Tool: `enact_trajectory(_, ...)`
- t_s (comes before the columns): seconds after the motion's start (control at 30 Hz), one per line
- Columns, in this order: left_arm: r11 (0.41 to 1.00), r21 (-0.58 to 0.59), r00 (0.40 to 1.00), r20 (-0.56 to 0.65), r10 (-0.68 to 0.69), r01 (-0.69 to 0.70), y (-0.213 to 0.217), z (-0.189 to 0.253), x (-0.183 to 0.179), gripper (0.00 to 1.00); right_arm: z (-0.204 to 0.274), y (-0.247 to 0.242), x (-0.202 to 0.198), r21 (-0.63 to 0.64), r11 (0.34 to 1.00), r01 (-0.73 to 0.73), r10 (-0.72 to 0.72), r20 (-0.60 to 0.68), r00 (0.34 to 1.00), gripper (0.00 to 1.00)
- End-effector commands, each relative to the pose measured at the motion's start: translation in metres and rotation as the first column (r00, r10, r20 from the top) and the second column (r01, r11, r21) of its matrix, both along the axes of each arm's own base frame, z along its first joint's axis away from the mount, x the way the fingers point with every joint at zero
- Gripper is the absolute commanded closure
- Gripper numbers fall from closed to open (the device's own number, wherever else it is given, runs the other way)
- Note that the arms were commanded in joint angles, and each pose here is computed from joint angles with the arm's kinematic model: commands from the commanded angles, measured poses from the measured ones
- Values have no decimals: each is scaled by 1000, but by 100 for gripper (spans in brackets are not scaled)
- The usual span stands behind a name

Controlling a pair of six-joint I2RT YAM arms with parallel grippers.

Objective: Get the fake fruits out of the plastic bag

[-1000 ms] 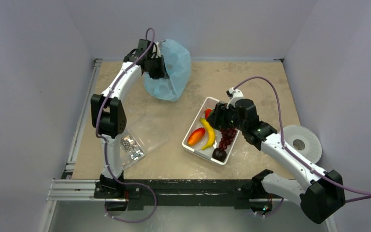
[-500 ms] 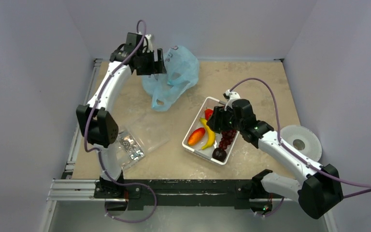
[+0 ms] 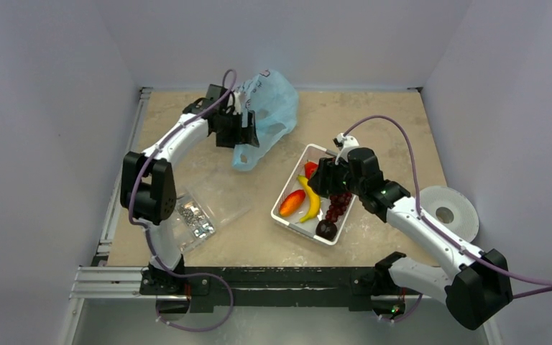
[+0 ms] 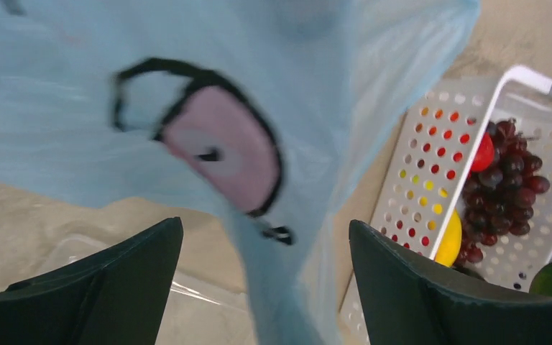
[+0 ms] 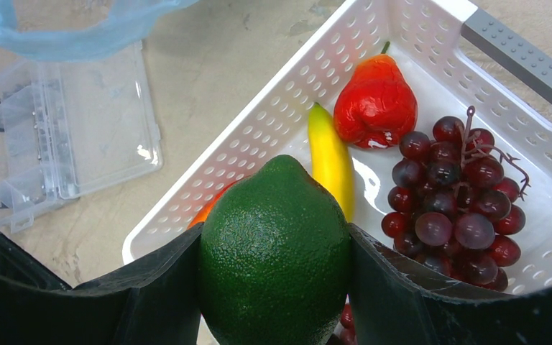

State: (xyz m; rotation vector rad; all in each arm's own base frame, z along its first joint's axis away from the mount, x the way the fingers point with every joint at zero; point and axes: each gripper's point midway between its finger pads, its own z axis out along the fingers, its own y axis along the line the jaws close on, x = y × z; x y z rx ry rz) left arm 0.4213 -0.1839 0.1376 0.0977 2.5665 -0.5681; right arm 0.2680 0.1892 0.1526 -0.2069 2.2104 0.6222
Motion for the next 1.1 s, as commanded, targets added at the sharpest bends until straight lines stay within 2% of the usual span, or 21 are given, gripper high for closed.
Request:
enact_trajectory(0.0,973,-164,984,96,-150,164,-68,25,-6,17,13,8,3,34,999,-31,30,38,999,100)
enact_trajectory(0.13,987,-77,989,62,-138,142,-70,15,-5,61,13,10,4,40,998,-43,41,38,998,100)
enact_trajectory(0.2,994,74,995,54,-82,78,-41,4,-5,77,13,9,3,35,998,-43,42,40,998,100)
enact_trajectory(0.27,973,229,994,93,-54,31,-9,-1,-5,97,13,7,3,32,999,-40,38,48,998,100)
enact_trajectory(0.3,953,302,992,120,-49,11,6,0,-4,100,12,7,2,33,999,-39,37,49,998,100)
enact_trajectory(0.43,871,486,959,209,-191,67,36,9,1,100,4,11,3,30,998,-55,54,37,998,100)
enact_trajectory(0.5,834,533,913,251,-320,146,35,16,3,100,-1,12,6,20,998,-57,56,29,998,100)
enact_trajectory(0.57,799,570,844,319,-432,193,33,27,4,100,-3,12,7,18,998,-54,54,21,998,100)
enact_trajectory(0.63,781,594,787,381,-485,193,34,40,3,100,-3,13,7,23,998,-54,53,22,998,100)
enact_trajectory(0.67,779,598,778,392,-490,189,37,41,3,100,-2,13,7,25,998,-53,52,24,998,100)
enact_trajectory(0.77,792,577,793,381,-476,199,44,43,9,100,-3,13,8,29,998,-52,51,26,998,100)
enact_trajectory(0.9,813,558,842,348,-413,169,53,40,26,99,-5,15,9,25,998,-57,56,15,998,100)
enact_trajectory(1.07,857,504,908,303,-288,104,64,50,34,44,-4,12,8,4,998,-58,57,18,998,100)
